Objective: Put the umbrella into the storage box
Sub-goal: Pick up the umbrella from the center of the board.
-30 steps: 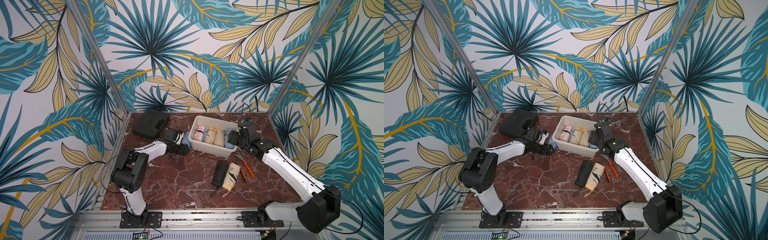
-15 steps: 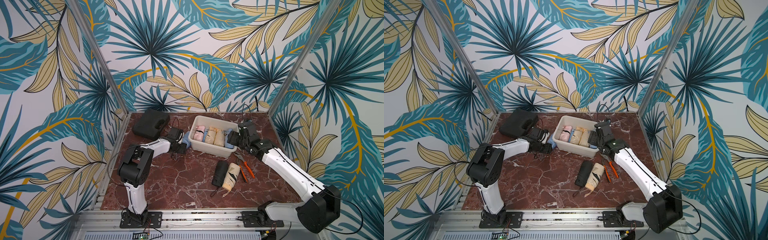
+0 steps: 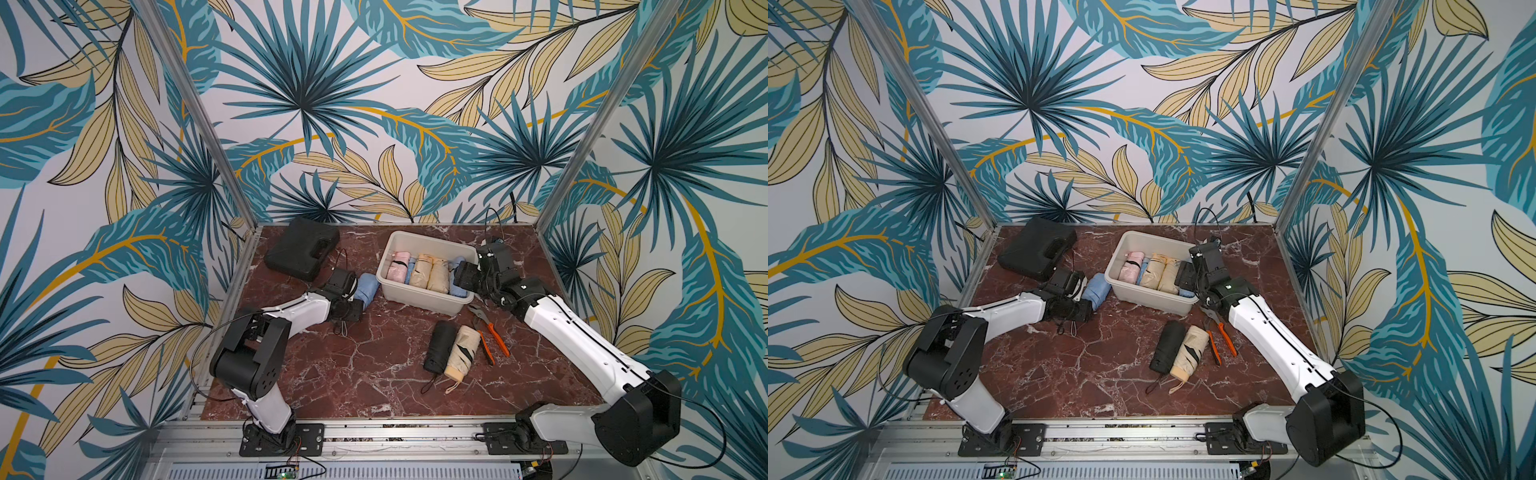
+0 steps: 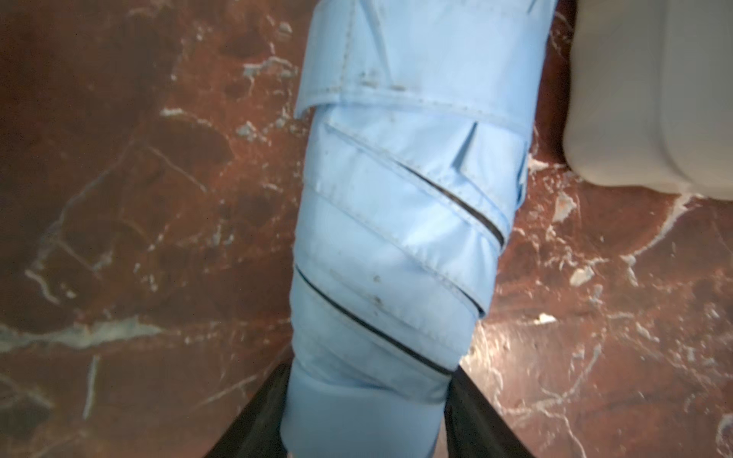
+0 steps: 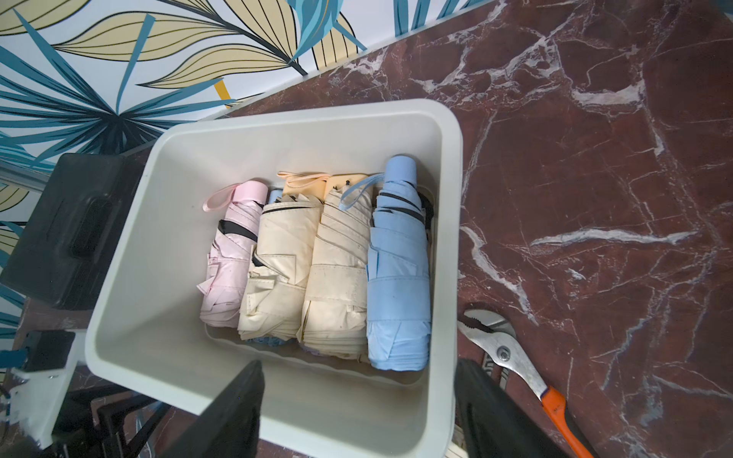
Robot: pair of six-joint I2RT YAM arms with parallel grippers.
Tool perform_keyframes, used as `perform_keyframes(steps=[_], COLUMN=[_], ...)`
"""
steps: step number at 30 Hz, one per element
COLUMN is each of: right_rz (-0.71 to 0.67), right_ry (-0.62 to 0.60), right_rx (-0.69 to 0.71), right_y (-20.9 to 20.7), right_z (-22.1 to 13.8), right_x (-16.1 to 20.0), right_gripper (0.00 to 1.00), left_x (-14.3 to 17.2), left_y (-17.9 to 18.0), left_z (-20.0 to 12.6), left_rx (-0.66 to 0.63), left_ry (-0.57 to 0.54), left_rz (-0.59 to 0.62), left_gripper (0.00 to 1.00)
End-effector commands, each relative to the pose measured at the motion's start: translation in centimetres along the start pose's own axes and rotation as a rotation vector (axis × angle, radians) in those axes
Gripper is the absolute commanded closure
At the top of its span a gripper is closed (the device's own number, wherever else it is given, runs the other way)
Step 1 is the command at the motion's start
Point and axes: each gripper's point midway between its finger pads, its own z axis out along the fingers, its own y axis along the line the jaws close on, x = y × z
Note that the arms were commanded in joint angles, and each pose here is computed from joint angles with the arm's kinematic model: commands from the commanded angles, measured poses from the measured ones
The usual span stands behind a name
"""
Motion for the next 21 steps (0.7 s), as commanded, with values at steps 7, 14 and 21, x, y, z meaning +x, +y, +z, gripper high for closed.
perform_keyframes(steps=[7, 14, 21], right_rz=[-0.083, -0.255, -0.351], right_ry=[-0.014, -0.081, -0.089], right_rx=[-0.124, -0.327, -0.38], right_y=[2.8, 6.9, 8.0], right_z=[-0.8, -2.8, -3.5], right_x=[-1.6, -3.4, -3.6], right_gripper=[0.24, 0.25, 0.26], left_x=[1.0, 0.6, 1.3], left_y=[-2.2, -3.4, -3.0], left_z=[-4.6, -8.2, -9.5], left_rx=[0.148, 0.217, 0.202], left_ry=[-0.073, -0.123, -0.132], left_rz=[-0.084, -0.065, -0.036], left_gripper=[0.69, 0.71, 0.76])
